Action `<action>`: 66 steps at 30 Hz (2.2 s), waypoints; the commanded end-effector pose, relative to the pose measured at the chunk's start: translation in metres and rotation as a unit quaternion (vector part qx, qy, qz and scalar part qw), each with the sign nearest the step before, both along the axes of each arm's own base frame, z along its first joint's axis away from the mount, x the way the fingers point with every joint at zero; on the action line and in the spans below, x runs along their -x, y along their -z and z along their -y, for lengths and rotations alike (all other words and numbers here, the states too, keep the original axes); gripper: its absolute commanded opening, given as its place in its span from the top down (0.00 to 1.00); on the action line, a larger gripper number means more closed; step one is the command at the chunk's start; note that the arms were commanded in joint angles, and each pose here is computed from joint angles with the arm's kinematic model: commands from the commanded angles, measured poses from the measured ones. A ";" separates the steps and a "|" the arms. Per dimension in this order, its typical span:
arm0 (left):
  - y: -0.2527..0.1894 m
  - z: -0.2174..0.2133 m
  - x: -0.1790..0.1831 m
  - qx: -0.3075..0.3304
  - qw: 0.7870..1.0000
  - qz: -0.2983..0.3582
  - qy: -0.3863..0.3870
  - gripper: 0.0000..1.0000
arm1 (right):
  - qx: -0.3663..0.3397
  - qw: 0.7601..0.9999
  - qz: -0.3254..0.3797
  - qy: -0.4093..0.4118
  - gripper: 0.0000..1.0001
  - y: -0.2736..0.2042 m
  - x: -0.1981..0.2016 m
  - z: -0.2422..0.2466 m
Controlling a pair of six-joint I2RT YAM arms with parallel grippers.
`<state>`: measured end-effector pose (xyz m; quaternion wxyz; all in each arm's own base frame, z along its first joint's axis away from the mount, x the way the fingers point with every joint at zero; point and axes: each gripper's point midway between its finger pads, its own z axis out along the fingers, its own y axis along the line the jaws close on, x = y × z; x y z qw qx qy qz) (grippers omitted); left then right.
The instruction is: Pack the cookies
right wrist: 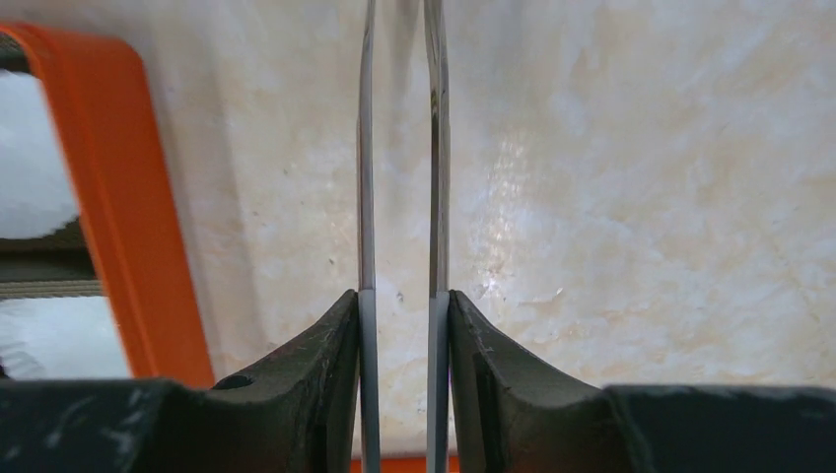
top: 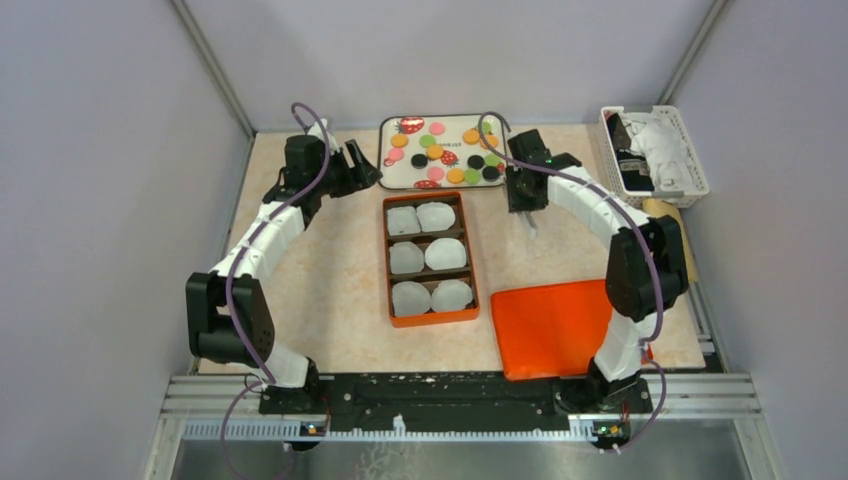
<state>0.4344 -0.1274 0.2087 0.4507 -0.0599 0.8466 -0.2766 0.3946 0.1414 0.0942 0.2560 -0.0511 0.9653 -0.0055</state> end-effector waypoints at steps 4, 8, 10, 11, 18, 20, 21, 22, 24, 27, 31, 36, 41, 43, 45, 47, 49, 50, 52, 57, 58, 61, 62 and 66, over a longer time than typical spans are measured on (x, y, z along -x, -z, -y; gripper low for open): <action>-0.013 0.004 -0.001 0.010 1.000 0.027 0.007 0.23 | -0.048 0.990 0.135 -0.007 0.63 -0.097 -0.045 -0.020; -0.015 0.003 -0.001 0.008 0.999 0.030 0.007 0.23 | -0.051 0.990 0.132 -0.009 0.62 -0.095 -0.061 -0.029; -0.015 0.001 -0.001 0.005 0.999 0.032 0.003 0.23 | -0.059 0.989 0.134 -0.014 0.62 -0.095 -0.068 -0.035; -0.015 0.001 -0.001 0.003 0.999 0.033 0.002 0.23 | -0.063 0.989 0.137 -0.016 0.62 -0.095 -0.072 -0.038; -0.015 0.000 -0.005 0.000 1.000 0.029 -0.001 0.23 | -0.076 0.988 0.126 -0.039 0.62 -0.081 -0.098 -0.062; -0.016 -0.002 -0.006 -0.004 0.999 0.032 -0.005 0.23 | -0.075 0.988 0.125 -0.043 0.62 -0.075 -0.104 -0.065; -0.017 -0.003 -0.007 -0.005 0.999 0.034 -0.007 0.22 | -0.072 0.989 0.124 -0.043 0.62 -0.072 -0.106 -0.066; -0.019 -0.003 -0.007 -0.007 0.999 0.036 -0.009 0.22 | -0.071 0.989 0.123 -0.045 0.62 -0.069 -0.109 -0.067; -0.018 -0.004 -0.007 -0.007 0.999 0.035 -0.010 0.22 | -0.068 0.989 0.119 -0.047 0.61 -0.064 -0.113 -0.068; -0.016 -0.004 -0.008 -0.008 0.999 0.032 -0.010 0.22 | -0.070 0.990 0.113 -0.051 0.59 -0.057 -0.115 -0.071; -0.015 -0.004 -0.009 -0.008 0.999 0.031 -0.010 0.22 | -0.072 0.990 0.108 -0.057 0.49 -0.052 -0.114 -0.075; -0.015 -0.002 -0.008 -0.005 1.000 0.030 -0.007 0.22 | -0.067 0.991 0.101 -0.053 0.48 -0.045 -0.116 -0.074; -0.015 -0.002 -0.008 -0.005 0.999 0.031 -0.007 0.22 | -0.056 0.994 0.079 -0.053 0.52 -0.031 -0.116 -0.076; -0.014 -0.002 -0.008 -0.005 1.000 0.030 -0.007 0.22 | -0.043 0.995 0.073 -0.054 0.53 -0.026 -0.116 -0.076; -0.015 -0.002 -0.008 -0.004 1.000 0.031 -0.006 0.22 | -0.023 0.996 0.058 -0.056 0.53 -0.017 -0.116 -0.075; -0.014 -0.001 -0.007 -0.004 1.000 0.030 -0.004 0.22 | -0.004 0.997 0.047 -0.057 0.53 -0.011 -0.115 -0.075; -0.014 -0.001 -0.007 -0.003 1.000 0.030 -0.004 0.22 | 0.019 0.997 0.045 -0.055 0.54 -0.009 -0.115 -0.073; -0.014 -0.001 -0.006 -0.003 1.000 0.029 -0.004 0.22 | 0.028 0.997 0.047 -0.053 0.54 -0.008 -0.115 -0.072; -0.014 -0.002 -0.006 -0.004 1.000 0.030 -0.005 0.22 | 0.039 0.996 0.056 -0.049 0.58 -0.013 -0.115 -0.071; -0.016 -0.004 -0.005 -0.007 0.999 0.032 -0.009 0.22 | 0.026 0.995 0.082 -0.046 0.75 -0.034 -0.117 -0.074; -0.016 -0.004 -0.005 -0.007 0.999 0.032 -0.009 0.22 | 0.023 0.995 0.089 -0.044 0.76 -0.040 -0.118 -0.073; -0.016 -0.004 -0.005 -0.007 0.999 0.032 -0.009 0.22 | 0.017 0.993 0.111 -0.043 0.82 -0.057 -0.116 -0.074; -0.015 -0.004 -0.005 -0.007 0.999 0.031 -0.009 0.22 | 0.012 0.992 0.117 -0.044 0.84 -0.063 -0.115 -0.075; -0.016 -0.004 -0.005 -0.006 0.999 0.032 -0.009 0.22 | -0.009 0.988 0.144 -0.048 0.89 -0.089 -0.108 -0.078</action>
